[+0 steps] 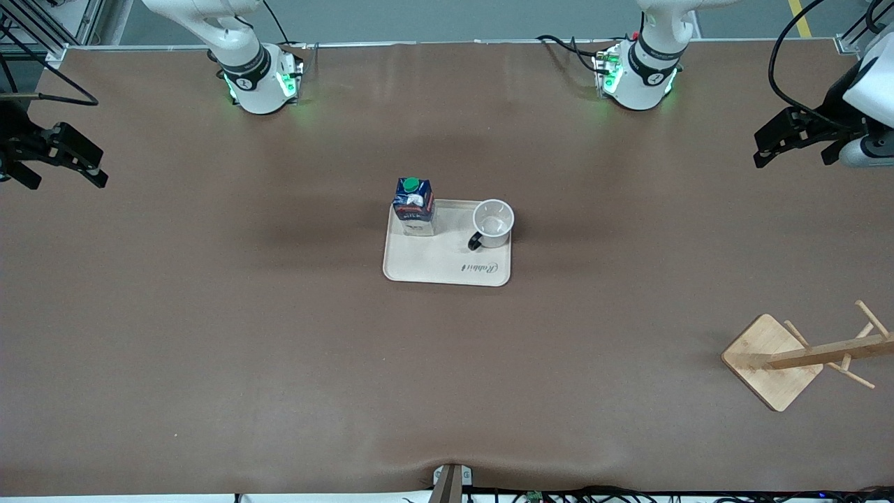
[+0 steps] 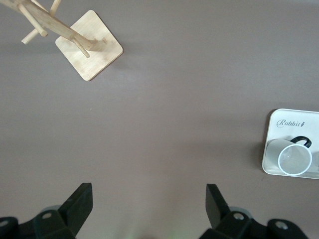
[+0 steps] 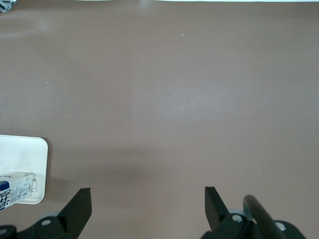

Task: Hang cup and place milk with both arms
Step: 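Move the left gripper toward the white mug on the tray, then lower the left gripper and grasp the white mug by its rim, then lift the white mug and carry it toward the wooden mug stand, then hang the mug handle on the stand peg while the right gripper reaches out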

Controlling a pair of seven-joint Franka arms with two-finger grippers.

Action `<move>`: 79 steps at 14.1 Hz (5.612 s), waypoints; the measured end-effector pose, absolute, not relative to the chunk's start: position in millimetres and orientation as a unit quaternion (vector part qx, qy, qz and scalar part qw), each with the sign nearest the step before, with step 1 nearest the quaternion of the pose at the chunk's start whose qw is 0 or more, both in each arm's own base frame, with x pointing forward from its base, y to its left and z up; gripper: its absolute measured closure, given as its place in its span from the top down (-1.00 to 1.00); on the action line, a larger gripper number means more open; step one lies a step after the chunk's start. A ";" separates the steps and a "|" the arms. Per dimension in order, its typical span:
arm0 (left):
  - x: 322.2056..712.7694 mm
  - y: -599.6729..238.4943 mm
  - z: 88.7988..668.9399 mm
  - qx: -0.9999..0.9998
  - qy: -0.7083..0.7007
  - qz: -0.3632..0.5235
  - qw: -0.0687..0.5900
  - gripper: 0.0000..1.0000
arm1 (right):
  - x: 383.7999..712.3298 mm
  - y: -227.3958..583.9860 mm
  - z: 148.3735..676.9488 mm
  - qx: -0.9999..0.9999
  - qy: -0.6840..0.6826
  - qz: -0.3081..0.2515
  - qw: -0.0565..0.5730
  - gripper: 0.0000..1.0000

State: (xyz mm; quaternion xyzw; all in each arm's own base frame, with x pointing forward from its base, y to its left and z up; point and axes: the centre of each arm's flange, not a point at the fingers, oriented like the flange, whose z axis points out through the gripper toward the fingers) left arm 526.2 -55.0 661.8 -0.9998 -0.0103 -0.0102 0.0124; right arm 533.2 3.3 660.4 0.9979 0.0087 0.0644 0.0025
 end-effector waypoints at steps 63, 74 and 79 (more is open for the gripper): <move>619.4 -14.2 516.4 -0.989 0.144 -0.009 0.001 -0.89 | 581.5 11.6 596.8 1.000 0.013 0.024 0.007 1.00; 618.8 117.0 495.1 -0.982 0.186 -0.005 -0.007 -0.89 | 591.3 60.0 555.7 0.998 0.054 -0.023 0.009 1.00; 616.0 164.7 493.8 -0.987 0.160 -0.028 -0.002 -0.89 | 605.1 109.2 501.5 0.996 0.062 -0.058 0.012 1.00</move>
